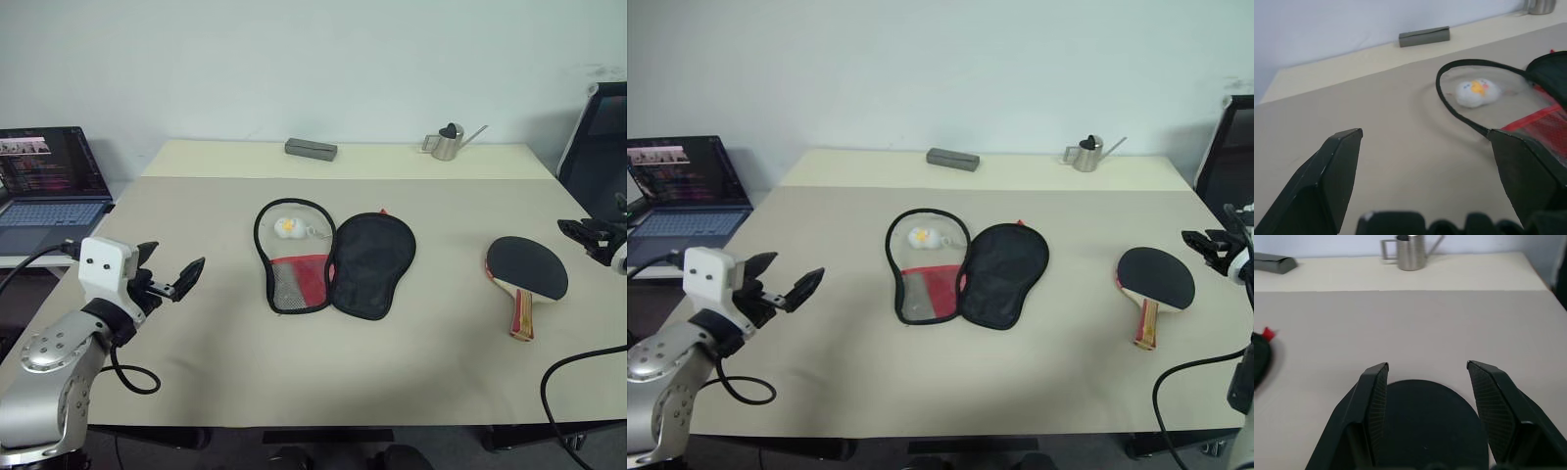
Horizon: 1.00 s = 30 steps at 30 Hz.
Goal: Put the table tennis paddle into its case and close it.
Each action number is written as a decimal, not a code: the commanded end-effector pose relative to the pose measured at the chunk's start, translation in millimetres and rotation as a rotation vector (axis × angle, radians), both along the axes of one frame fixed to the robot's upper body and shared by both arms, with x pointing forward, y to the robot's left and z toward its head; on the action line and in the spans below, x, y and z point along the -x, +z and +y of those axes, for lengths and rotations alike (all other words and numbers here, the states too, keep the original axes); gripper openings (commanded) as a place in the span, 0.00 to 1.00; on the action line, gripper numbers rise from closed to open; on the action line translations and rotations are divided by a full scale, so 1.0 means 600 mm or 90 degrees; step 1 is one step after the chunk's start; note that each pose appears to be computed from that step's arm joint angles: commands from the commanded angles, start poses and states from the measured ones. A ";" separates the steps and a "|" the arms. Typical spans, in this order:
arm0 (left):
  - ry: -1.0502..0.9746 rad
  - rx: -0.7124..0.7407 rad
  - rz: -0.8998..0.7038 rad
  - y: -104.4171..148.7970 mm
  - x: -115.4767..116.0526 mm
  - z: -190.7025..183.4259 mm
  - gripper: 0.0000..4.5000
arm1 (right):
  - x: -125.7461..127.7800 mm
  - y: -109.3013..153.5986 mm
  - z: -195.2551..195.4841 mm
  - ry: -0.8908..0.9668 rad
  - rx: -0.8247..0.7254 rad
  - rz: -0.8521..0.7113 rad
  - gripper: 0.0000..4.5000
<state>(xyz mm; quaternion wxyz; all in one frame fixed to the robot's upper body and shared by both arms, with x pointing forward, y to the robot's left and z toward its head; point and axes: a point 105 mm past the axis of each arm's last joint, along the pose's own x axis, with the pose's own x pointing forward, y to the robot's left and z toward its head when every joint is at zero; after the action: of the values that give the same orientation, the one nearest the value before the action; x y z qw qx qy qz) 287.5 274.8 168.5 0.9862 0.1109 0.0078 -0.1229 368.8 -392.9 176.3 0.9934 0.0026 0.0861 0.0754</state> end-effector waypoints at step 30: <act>-0.394 -0.021 0.048 0.072 -0.017 -0.107 1.00 | 0.030 -0.034 0.265 0.386 0.023 0.042 0.63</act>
<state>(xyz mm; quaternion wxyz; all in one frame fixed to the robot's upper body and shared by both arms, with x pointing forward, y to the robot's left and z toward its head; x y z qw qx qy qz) 298.8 213.8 202.3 0.9079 0.1132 0.0197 -0.4031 349.6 -241.6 145.5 0.9204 -0.0311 0.1324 0.3665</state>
